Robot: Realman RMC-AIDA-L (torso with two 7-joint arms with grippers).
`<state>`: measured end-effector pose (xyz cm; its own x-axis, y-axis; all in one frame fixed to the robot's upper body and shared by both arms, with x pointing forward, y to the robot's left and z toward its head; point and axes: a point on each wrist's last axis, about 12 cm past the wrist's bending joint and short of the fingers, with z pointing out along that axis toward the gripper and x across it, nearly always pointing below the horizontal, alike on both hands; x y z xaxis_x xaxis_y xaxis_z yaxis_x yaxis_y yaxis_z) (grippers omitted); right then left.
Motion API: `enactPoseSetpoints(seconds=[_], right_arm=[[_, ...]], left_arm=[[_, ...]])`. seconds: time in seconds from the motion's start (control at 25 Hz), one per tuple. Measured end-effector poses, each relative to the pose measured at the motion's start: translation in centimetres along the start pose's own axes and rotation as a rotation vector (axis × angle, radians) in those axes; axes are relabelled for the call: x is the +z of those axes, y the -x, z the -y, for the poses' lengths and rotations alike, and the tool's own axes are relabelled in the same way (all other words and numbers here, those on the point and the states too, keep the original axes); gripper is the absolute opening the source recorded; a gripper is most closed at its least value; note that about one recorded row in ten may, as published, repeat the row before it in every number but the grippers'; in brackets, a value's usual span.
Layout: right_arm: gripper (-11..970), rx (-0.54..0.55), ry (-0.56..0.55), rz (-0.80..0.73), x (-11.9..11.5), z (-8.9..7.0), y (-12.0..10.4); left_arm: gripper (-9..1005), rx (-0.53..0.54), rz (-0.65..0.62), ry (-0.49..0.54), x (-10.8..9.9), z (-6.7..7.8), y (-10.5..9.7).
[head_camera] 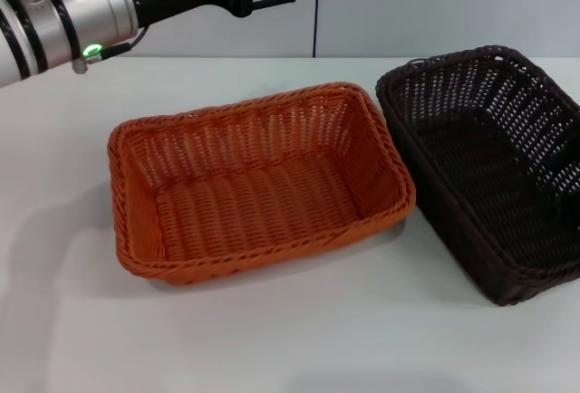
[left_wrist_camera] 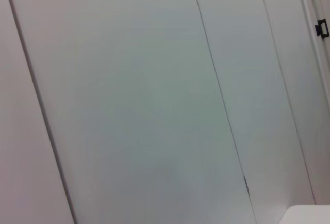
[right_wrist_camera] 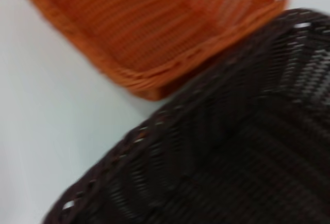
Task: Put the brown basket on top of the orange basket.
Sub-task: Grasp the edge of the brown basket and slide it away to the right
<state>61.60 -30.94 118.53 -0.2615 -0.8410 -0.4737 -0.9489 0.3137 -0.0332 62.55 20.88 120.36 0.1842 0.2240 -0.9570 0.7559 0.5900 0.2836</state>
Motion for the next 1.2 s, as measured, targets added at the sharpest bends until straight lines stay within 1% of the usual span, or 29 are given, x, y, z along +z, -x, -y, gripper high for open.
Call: enactPoseSetpoints(seconds=[0.08,0.12,0.16,0.2,0.24,0.28,0.36,0.4,0.44,0.48,0.52,0.6,0.64,0.68,0.72,0.8,0.84,0.88,0.96,1.0,1.2], right_arm=[[671,-0.013,0.021,-0.008,0.4,-0.2,0.1],[671,-0.039,0.077,-0.021,1.5,-0.7,0.5],[671,-0.039,0.077,-0.021,1.5,-0.7,0.5],[671,-0.062,0.126,-0.029,2.3,-1.0,0.8],[671,-0.062,0.126,-0.029,2.3,-1.0,0.8],[672,-0.077,0.15,-0.031,2.7,-1.3,1.0],[672,-0.105,0.194,-0.034,3.3,-1.8,1.5],[672,-0.133,0.234,-0.038,3.8,-2.3,2.0],[672,-0.133,0.234,-0.038,3.8,-2.3,2.0],[672,-0.16,0.269,-0.045,4.1,-2.9,2.6],[673,-0.16,0.269,-0.045,4.1,-2.9,2.6],[673,-0.202,0.322,-0.061,4.7,-3.7,3.6],[673,-0.202,0.322,-0.061,4.7,-3.7,3.6],[673,-0.232,0.359,-0.063,5.1,-4.3,4.2],[673,-0.232,0.359,-0.063,5.1,-4.3,4.2],[673,-0.274,0.426,-0.052,5.7,-5.1,5.1],[672,-0.274,0.426,-0.052,5.7,-5.1,5.1],[672,-0.294,0.463,-0.043,6.1,-5.6,5.7],[672,-0.303,0.479,-0.041,6.2,-5.8,5.9],[672,-0.328,0.514,-0.039,6.6,-6.4,6.4],[671,-0.352,0.545,-0.04,6.9,-6.9,6.8]], left_arm=[[847,0.0,0.003,-0.001,0.1,0.0,0.1],[847,0.0,0.003,-0.001,0.1,0.0,0.1],[847,-0.004,0.011,-0.003,0.2,0.0,0.2],[847,-0.006,0.014,-0.003,0.2,0.0,0.3],[847,-0.006,0.014,-0.003,0.2,0.0,0.3],[847,-0.007,0.018,-0.003,0.3,0.0,0.3],[847,-0.007,0.018,-0.003,0.3,0.0,0.3],[847,-0.01,0.022,-0.002,0.3,0.0,0.4],[847,-0.01,0.022,-0.002,0.3,0.0,0.4],[847,-0.013,0.025,-0.002,0.3,0.0,0.4],[847,-0.013,0.025,-0.002,0.3,0.0,0.4],[847,-0.015,0.025,0.002,0.3,0.0,0.4],[847,-0.015,0.024,0.005,0.3,-0.1,0.4],[847,-0.016,0.023,0.012,0.3,-0.1,0.4],[847,-0.016,0.022,0.017,0.3,-0.2,0.3],[847,-0.017,0.018,0.033,0.2,-0.4,0.3],[847,-0.017,0.017,0.036,0.2,-0.5,0.3],[847,-0.017,0.016,0.038,0.2,-0.5,0.3],[847,-0.017,0.016,0.041,0.2,-0.5,0.2],[847,-0.013,0.014,0.045,0.1,-0.6,0.2],[847,-0.009,0.016,0.053,0.0,-0.8,0.2]])
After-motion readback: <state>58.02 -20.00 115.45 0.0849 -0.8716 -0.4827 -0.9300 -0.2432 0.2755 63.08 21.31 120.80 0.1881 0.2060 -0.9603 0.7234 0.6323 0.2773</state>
